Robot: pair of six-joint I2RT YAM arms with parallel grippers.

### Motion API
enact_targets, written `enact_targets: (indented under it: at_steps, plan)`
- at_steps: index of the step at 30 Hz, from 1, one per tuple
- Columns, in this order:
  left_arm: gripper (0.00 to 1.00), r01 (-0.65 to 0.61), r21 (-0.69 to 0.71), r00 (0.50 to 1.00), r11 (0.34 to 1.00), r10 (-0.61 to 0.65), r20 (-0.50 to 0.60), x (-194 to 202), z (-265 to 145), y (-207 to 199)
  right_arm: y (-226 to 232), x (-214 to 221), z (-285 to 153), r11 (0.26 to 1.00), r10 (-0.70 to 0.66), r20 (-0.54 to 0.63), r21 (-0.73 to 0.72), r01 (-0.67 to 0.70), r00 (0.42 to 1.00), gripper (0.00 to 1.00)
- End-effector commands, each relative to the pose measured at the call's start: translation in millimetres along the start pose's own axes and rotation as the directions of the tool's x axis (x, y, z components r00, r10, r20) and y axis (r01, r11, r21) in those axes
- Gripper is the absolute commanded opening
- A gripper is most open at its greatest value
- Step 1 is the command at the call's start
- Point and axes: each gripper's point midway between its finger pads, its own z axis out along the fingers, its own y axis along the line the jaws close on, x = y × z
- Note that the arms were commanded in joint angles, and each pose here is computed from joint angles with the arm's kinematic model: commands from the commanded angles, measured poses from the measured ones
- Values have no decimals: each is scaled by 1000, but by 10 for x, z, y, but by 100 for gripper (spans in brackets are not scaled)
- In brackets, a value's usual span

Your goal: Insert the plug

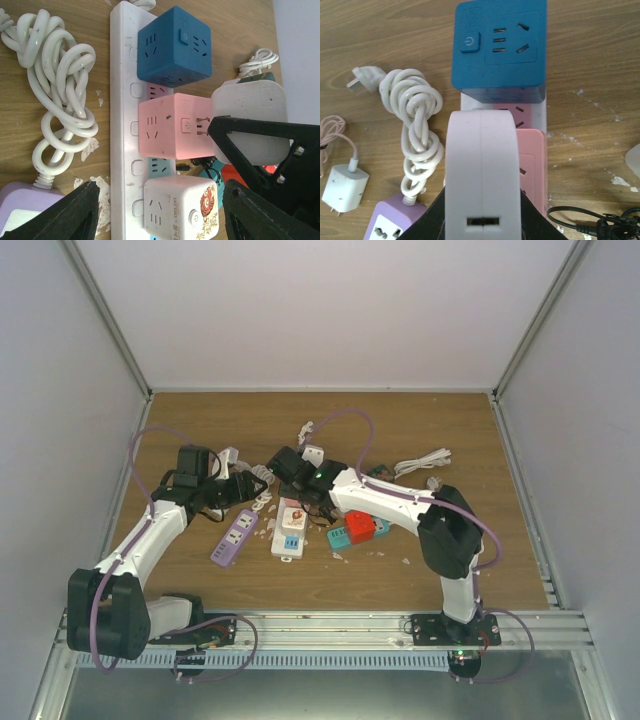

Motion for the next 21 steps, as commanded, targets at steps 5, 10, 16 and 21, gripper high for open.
enact_targets:
  at_steps: [5, 10, 16, 21]
  plan:
    - [68, -36, 26, 999, 999, 35, 24, -62, 19, -26, -144, -3, 82, 996, 7, 23, 84, -9, 1000, 1]
    - [68, -35, 33, 999, 999, 34, 20, -59, 26, -31, -158, 12, 103, 996, 5, 16, 94, -7, 1000, 1]
    - [68, -33, 29, 999, 999, 33, 18, -49, 32, -16, -262, 111, 198, 991, -7, -36, 131, 12, 999, 1]
    - [67, -36, 27, 999, 999, 36, 19, -49, 37, -10, -389, 184, 258, 987, -28, -104, 156, 44, 994, 0]
